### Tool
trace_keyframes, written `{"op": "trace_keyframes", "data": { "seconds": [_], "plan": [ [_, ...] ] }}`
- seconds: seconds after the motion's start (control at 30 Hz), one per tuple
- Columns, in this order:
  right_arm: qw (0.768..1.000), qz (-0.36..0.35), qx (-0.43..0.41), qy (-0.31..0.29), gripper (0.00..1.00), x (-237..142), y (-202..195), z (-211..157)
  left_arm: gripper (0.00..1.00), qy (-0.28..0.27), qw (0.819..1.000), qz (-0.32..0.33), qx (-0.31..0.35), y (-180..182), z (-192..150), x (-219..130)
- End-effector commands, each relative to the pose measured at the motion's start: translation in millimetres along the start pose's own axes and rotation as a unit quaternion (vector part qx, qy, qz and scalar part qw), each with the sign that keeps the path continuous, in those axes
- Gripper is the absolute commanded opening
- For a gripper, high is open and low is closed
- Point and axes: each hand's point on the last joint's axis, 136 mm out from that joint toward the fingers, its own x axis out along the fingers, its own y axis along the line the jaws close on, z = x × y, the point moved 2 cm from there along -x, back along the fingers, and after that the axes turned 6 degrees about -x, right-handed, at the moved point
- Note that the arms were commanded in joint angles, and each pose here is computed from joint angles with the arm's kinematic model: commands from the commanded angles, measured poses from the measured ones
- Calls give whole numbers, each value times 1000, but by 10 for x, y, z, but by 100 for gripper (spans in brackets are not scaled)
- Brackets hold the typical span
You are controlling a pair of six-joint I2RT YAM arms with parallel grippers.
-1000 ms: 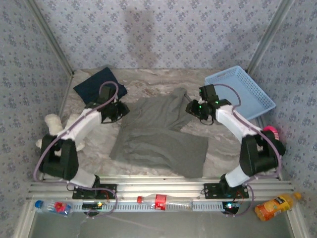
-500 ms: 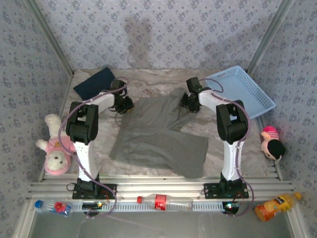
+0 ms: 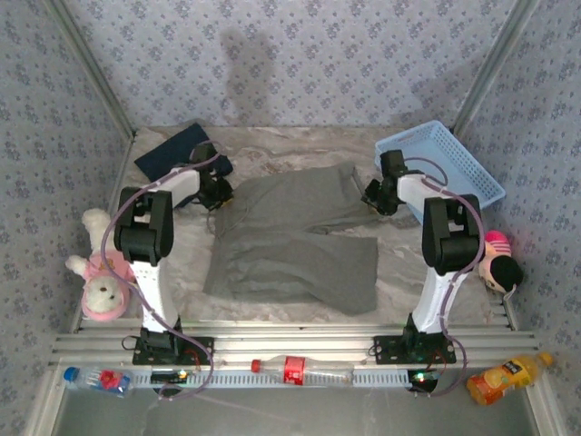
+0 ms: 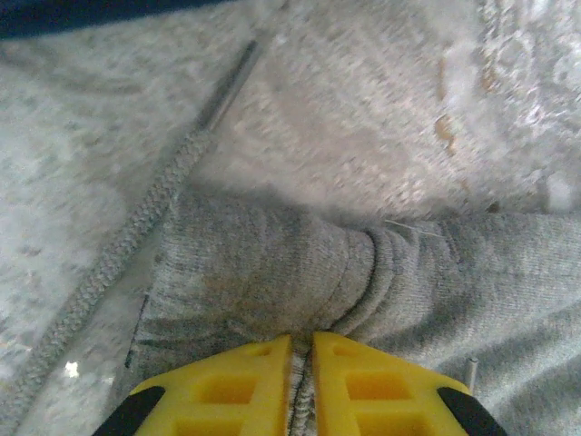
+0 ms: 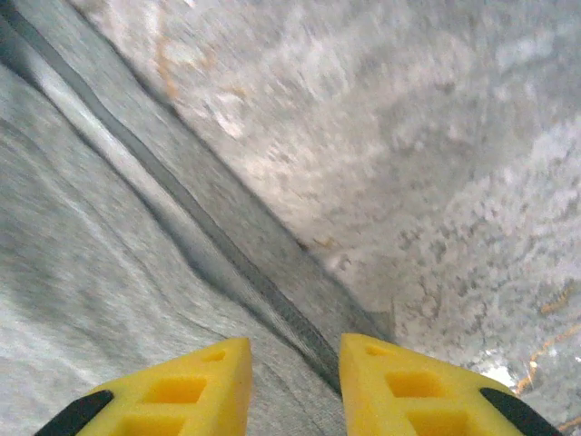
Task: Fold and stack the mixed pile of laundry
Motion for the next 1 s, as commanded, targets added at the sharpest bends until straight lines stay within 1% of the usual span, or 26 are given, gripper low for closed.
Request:
{"op": "trace_keyframes", "data": {
  "seconds": [0.0, 0.1, 0.17, 0.23, 0.3, 0.33, 0.37, 0.4, 0.47, 0.5, 0.53, 0.57, 0.6, 0.63, 0.73, 0.83, 0.97],
  "plan": [
    [995, 88, -27, -34, 35, -265, 532, 306, 23, 29, 999, 33, -14, 190, -163, -40],
    [993, 105, -46, -32, 36, -251, 787, 353, 37, 38, 999, 8, -2, -15, -158, -158],
    [992, 108, -57, -23, 36, -206, 914, 275, 47, 38, 999, 0, 16, -146, -165, -256],
    [992, 109, -60, -13, 36, -175, 965, 159, 52, 36, 999, -7, 25, -236, -177, -360],
    [992, 106, -69, -9, 37, -222, 971, 34, 57, 31, 999, -17, 37, -301, -204, -495],
    [992, 101, -76, -6, 39, -270, 953, -41, 60, 27, 998, -22, 45, -324, -227, -580],
    [992, 92, -84, -5, 41, -356, 918, -117, 65, 20, 998, -29, 57, -357, -246, -683],
    [992, 84, -92, -1, 45, -417, 879, -201, 71, 21, 998, -20, 62, -314, -302, -772],
    [994, 56, -99, 2, 58, -614, 751, -403, 90, 12, 997, -17, 77, -260, -417, -966],
    [992, 49, -119, 3, 63, -703, 708, -491, 99, 9, 997, -14, 79, -218, -477, -1046],
    [992, 34, -125, 12, 70, -788, 638, -618, 99, 8, 996, -14, 83, -170, -555, -1131],
    [990, 15, -133, 31, 73, -863, 532, -774, 99, 10, 996, -12, 87, -114, -647, -1203],
    [989, 5, -143, 42, 75, -923, 467, -883, 99, 13, 996, -5, 90, -44, -735, -1255],
    [986, -12, -152, 62, 76, -939, 342, -1068, 100, 18, 995, 3, 95, 31, -845, -1301],
    [981, -28, -172, 89, 76, -1084, 140, -1481, 98, 27, 992, 40, 116, 301, -1181, -1368],
    [979, -36, -169, 106, 76, -1174, -62, -1861, 96, 29, 987, 80, 133, 614, -1504, -1422],
    [978, -50, -158, 130, 74, -1240, -289, -2319, 89, 49, 990, 92, 97, 1041, -1880, -1460]
  ]
}}
